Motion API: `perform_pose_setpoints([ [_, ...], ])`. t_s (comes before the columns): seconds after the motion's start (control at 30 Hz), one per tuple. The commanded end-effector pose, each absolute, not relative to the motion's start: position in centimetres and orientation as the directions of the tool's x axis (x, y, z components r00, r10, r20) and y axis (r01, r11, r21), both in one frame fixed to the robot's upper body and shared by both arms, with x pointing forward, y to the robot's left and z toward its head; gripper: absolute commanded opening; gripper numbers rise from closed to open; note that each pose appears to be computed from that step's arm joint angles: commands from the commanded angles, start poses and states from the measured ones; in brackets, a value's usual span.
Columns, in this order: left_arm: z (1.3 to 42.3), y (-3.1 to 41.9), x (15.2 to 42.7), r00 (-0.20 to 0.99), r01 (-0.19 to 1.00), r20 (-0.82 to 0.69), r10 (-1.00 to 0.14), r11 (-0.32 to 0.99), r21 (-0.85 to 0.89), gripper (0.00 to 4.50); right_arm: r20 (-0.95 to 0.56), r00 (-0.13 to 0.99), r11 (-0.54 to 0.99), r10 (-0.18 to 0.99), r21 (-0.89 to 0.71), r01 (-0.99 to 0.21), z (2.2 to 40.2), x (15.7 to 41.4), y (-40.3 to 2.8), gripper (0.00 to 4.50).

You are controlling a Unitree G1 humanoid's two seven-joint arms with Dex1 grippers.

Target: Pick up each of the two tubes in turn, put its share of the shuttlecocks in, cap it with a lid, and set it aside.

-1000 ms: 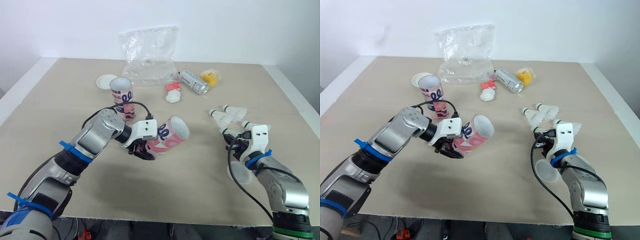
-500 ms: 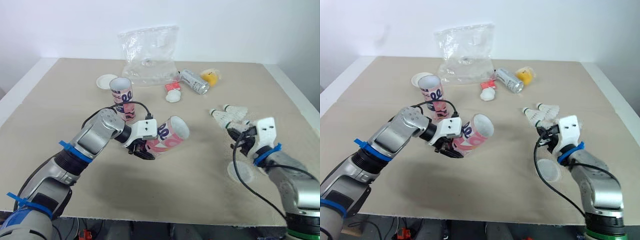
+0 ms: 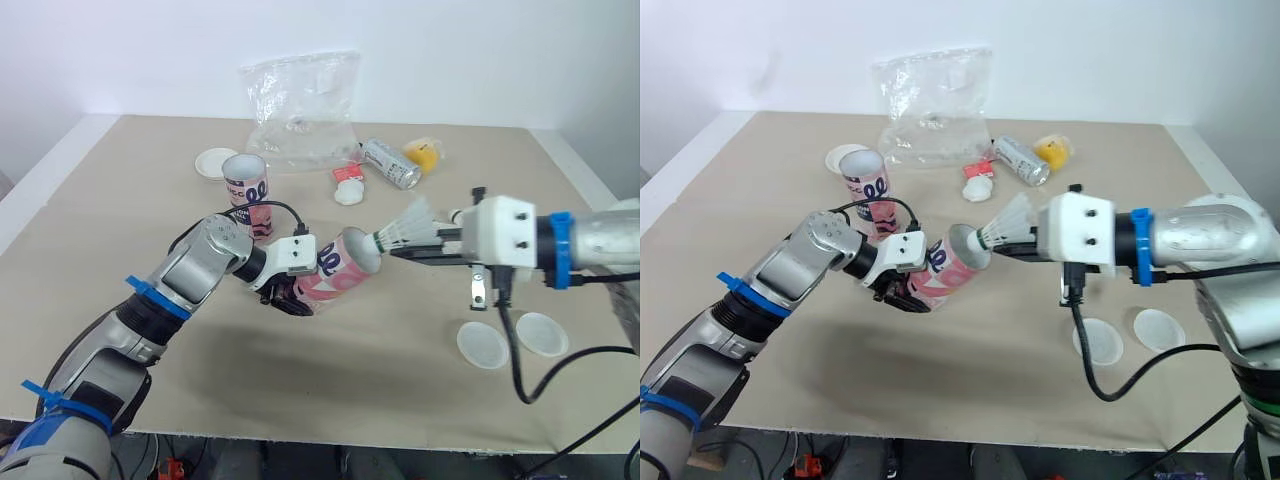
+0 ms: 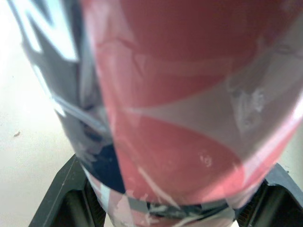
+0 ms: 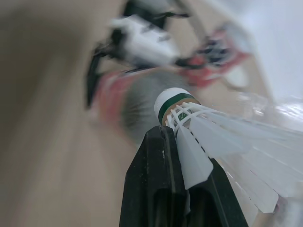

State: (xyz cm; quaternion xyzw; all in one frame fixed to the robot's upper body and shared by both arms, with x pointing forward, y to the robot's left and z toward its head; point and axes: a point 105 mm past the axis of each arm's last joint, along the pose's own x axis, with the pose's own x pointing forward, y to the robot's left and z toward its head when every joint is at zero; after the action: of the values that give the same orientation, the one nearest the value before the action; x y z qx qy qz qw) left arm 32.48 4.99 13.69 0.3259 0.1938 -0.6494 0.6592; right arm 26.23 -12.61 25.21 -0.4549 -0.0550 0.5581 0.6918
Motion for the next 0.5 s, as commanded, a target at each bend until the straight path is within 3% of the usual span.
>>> perform_pose_setpoints([
  [0.03, 14.4, 4.7, 32.7, 0.104, 0.975, -0.669, -0.736, -0.058, 0.215, 2.90, -0.472, 0.382, -0.108, 0.795, -0.730, -0.675, 25.1, 27.3, -12.9, 0.09],
  [0.27, 14.5, 4.9, 32.8, 0.117, 0.974, -0.665, -0.737, -0.044, 0.220, 2.90, -0.507, 0.347, -0.198, 0.789, -0.744, -0.639, 24.9, 28.6, -11.9, 0.09],
  [0.37, 14.5, 5.1, 32.9, 0.127, 0.975, -0.666, -0.735, -0.032, 0.221, 2.90, -0.502, 0.266, -0.231, 0.823, -0.724, -0.651, 25.6, 27.8, -10.8, 1.07],
  [0.4, 14.5, 5.2, 32.9, 0.129, 0.975, -0.667, -0.734, -0.029, 0.221, 2.90, -0.495, 0.246, -0.236, 0.833, -0.721, -0.651, 25.9, 27.5, -10.6, 1.62],
  [0.47, 14.5, 5.4, 32.9, 0.132, 0.975, -0.669, -0.732, -0.027, 0.221, 2.90, -0.496, 0.237, -0.236, 0.835, -0.713, -0.660, 26.2, 27.3, -10.7, 2.12],
  [0.5, 14.5, 5.4, 32.9, 0.133, 0.975, -0.670, -0.731, -0.025, 0.221, 2.90, -0.485, 0.230, -0.222, 0.843, -0.706, -0.673, 26.5, 27.1, -10.8, 2.73],
])
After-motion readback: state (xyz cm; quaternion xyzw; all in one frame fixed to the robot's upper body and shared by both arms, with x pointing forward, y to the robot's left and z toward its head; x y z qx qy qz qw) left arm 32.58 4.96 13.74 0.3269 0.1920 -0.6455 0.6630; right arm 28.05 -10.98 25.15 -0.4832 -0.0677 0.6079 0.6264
